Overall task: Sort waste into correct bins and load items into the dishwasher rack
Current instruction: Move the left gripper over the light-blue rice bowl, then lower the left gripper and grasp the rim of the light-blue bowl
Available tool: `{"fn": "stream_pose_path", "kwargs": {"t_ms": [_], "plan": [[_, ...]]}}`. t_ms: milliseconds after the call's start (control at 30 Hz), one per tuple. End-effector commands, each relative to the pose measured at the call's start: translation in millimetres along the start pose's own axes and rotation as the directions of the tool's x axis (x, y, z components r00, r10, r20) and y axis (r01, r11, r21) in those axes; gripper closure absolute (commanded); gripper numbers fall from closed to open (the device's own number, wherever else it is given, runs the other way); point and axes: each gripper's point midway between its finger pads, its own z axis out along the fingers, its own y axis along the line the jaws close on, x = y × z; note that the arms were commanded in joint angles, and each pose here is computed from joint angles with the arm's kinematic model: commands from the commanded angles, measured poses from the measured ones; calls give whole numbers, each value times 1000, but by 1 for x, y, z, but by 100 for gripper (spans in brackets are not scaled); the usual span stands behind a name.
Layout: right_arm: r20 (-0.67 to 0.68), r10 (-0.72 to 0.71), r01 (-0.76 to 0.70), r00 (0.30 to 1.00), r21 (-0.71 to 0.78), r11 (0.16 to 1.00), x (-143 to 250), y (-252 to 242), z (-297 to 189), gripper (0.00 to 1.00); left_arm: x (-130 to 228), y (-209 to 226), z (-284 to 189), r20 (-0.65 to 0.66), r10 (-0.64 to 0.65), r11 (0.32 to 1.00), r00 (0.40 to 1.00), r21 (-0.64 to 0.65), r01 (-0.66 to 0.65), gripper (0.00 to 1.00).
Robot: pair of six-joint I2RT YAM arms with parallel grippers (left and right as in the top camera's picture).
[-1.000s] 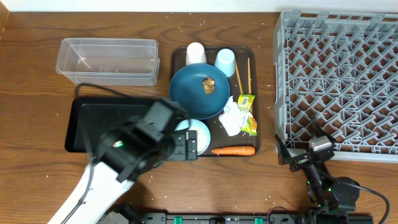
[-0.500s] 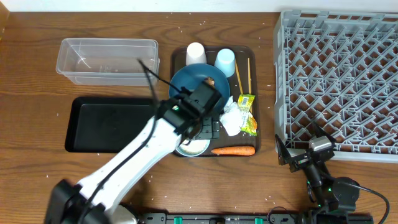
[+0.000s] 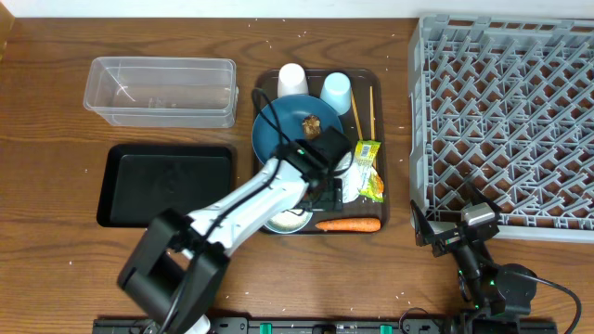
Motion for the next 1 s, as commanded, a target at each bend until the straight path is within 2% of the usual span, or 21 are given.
{"fn": "stream_pose_path", "kwargs": {"t_ms": [0, 133, 333, 967], "plan": [[-6, -9, 10, 1000, 26, 1000, 2, -6, -1, 1, 1, -9, 4, 3, 19, 1000, 1000, -8, -19, 11], [-6, -9, 10, 1000, 26, 1000, 2, -6, -1, 1, -1, -2, 8, 41, 4, 998, 999, -70, -1, 22], [-6, -9, 10, 1000, 26, 1000, 2, -6, -1, 1, -2, 3, 13, 56, -7, 996, 998, -86, 12, 30], [-6, -9, 10, 1000, 26, 1000, 2, -6, -1, 1, -6, 6, 26, 67, -5, 993, 998, -118, 12, 37]]}}
